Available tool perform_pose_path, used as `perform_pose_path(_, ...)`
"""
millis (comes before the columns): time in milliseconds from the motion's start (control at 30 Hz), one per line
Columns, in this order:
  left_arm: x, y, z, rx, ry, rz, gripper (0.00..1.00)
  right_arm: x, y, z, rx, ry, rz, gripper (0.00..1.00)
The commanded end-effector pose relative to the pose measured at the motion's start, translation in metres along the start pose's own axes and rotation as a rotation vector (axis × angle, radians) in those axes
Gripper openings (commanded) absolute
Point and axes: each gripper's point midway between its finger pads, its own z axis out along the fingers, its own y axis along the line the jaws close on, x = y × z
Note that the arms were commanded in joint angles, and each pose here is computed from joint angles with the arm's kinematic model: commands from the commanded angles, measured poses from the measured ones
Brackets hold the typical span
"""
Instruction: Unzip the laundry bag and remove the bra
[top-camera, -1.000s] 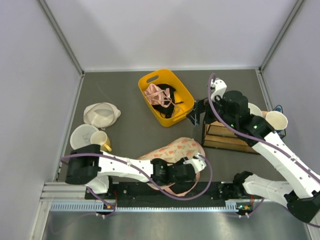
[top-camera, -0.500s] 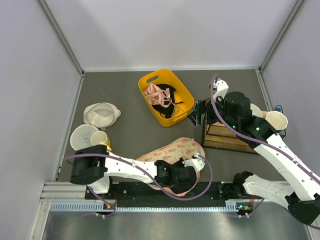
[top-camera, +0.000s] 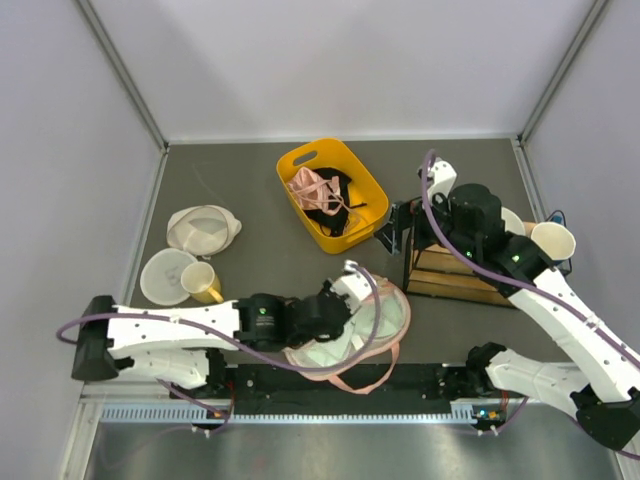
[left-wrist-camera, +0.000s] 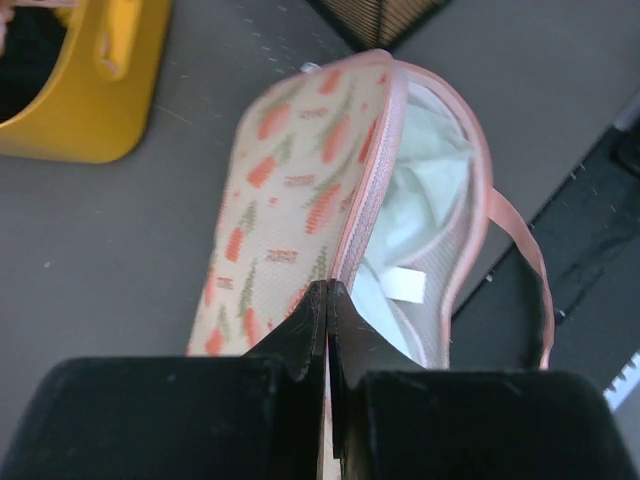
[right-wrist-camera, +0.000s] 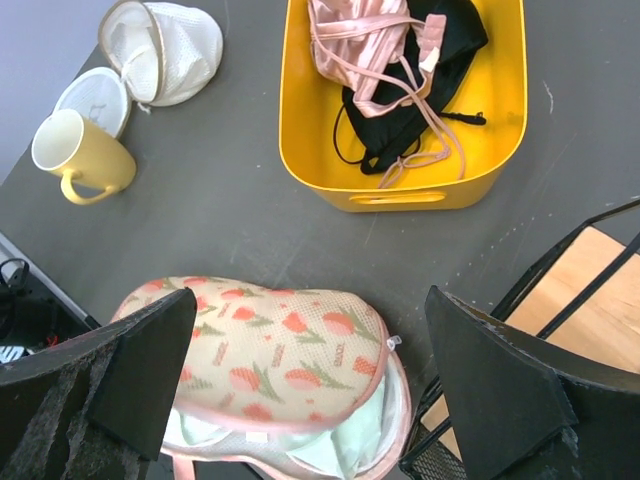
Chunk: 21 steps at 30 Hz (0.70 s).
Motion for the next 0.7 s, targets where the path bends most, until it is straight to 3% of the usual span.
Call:
perform_pose_path(0, -0.009, 0.026, 0.001, 0.048, -0.026, -0.155, 0.00, 0.012, 0.005, 0.005, -0.038, 0.026, -0.001, 0.99)
perform_pose_path(100, -0.015, 0.054, 0.006, 0.032, -0.055, -0.273, 0.00, 0.028, 0.006, 0.007, -0.063, 0.064, -0.015, 0.99)
perform_pose_path(400, -0.012, 0.099, 0.027, -0.034, -0.044, -0.402, 0.00, 0.052, 0.003, 0.010, -0.081, 0.115, -0.061, 0.99)
perform_pose_path(667, -0.019, 0.134, 0.029, -0.056, -0.054, -0.504, 0.00, 0.037, 0.031, 0.016, -0.126, 0.101, -0.216, 0.99)
